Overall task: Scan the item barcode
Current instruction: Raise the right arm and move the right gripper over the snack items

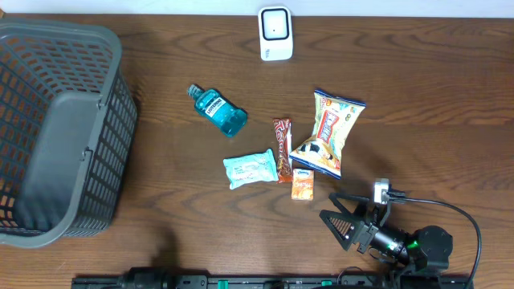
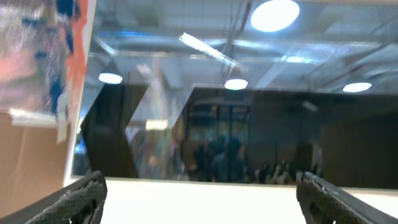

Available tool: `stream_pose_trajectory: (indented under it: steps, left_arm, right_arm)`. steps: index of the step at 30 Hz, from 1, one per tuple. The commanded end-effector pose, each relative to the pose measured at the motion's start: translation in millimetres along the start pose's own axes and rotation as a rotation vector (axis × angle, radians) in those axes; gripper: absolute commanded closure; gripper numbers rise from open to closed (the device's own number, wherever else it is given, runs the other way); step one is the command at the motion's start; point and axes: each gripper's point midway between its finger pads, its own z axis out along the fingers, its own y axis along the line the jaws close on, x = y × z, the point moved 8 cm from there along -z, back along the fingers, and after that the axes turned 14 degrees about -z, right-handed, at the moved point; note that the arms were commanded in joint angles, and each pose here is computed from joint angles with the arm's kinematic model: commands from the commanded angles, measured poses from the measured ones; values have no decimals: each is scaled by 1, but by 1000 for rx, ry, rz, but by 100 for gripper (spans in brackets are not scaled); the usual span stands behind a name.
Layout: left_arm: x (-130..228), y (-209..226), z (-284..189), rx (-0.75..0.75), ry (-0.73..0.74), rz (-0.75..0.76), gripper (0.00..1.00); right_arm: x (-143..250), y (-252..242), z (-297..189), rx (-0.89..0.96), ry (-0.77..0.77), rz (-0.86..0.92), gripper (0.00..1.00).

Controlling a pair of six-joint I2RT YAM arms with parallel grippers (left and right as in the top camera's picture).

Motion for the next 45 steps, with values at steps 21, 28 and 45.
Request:
stream_pose_trajectory:
  steps: [21, 28, 45]
  left_arm:
    - [1, -3, 1, -93, -42, -49, 2]
    - [-4, -5, 8, -82, -71, -47, 2]
    - [3, -3, 12, -117, -65, -26, 2]
  right_arm:
    - [-2, -7, -1, 66, -36, 26, 1]
    - [-7, -18, -1, 146, -45, 74, 1]
    - [-134, -26, 13, 653, 244, 63, 1]
